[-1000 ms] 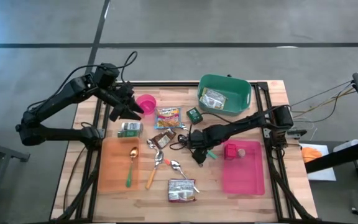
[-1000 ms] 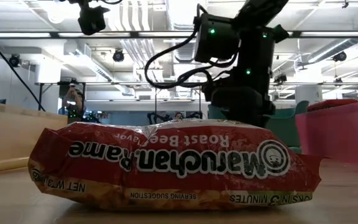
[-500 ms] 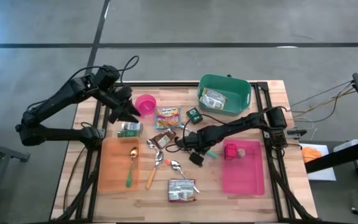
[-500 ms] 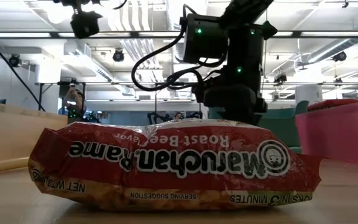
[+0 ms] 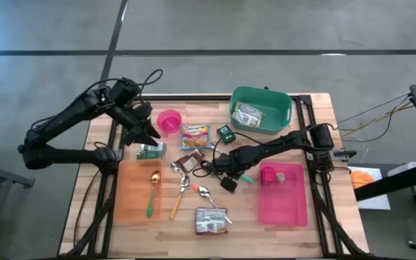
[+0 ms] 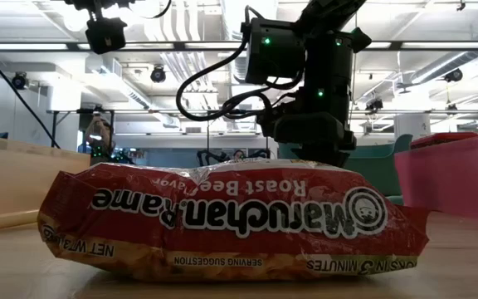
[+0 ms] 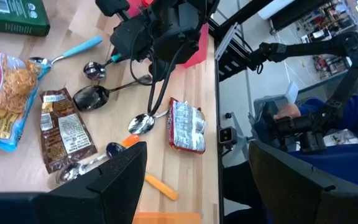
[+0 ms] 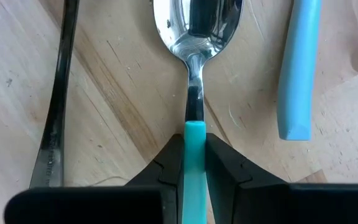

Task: Pick & Place Food Item
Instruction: Put the light green spoon into the orange bin

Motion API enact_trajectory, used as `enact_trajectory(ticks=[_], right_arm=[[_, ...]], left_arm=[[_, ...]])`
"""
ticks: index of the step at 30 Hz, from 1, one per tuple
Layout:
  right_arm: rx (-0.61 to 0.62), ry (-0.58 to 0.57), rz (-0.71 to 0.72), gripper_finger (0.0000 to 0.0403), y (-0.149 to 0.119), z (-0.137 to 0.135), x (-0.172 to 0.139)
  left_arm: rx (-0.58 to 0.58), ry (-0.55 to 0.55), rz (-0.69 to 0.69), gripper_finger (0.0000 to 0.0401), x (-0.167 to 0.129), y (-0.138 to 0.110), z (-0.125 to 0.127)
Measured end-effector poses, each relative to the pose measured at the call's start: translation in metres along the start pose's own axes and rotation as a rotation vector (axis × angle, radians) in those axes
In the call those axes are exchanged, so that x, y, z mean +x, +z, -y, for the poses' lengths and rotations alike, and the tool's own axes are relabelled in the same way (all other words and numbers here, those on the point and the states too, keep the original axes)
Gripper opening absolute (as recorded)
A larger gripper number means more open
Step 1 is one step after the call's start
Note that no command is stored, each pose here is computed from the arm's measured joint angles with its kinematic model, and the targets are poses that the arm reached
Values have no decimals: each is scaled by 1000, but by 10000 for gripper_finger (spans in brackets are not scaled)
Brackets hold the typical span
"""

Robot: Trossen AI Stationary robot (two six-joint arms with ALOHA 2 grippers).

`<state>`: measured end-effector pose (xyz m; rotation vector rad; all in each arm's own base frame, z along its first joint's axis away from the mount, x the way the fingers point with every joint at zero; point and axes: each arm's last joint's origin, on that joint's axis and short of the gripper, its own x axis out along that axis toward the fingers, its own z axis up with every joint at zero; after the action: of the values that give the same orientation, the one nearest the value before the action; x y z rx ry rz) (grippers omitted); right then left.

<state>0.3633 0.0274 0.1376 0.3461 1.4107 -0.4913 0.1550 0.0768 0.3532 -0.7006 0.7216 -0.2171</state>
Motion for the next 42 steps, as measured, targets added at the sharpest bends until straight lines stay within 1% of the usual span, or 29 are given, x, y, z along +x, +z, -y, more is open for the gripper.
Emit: enact_trajectory(ticks=[6, 8, 15, 18, 23, 27, 33, 37, 42], right_arm=[[2, 3, 9, 34, 2, -1, -3], [4, -1, 21, 34, 2, 0, -5], [15, 14, 61, 34, 3, 2, -18], [32, 38, 82, 34, 3, 3, -28], [98, 74, 156, 34, 3, 8, -54], [151, 116, 260, 34, 4, 13, -80], [237, 175, 455, 34, 7, 20, -116], [283, 229, 578, 34, 11, 25, -135], [349, 311, 750, 34, 21, 29, -157]], left_arm=[[-8, 3, 0, 283, 0, 0, 0], [-19, 19, 2, 283, 0, 0, -1], [-21, 26, 3, 283, 0, 0, -1], [-21, 26, 3, 283, 0, 0, -1], [-8, 26, 14, 283, 0, 2, -1], [-2, 50, 51, 283, 0, 6, -1], [-19, 121, 153, 283, -1, 17, -2], [1, 148, 227, 283, -2, 24, 0], [15, 151, 296, 283, -4, 32, 2]])
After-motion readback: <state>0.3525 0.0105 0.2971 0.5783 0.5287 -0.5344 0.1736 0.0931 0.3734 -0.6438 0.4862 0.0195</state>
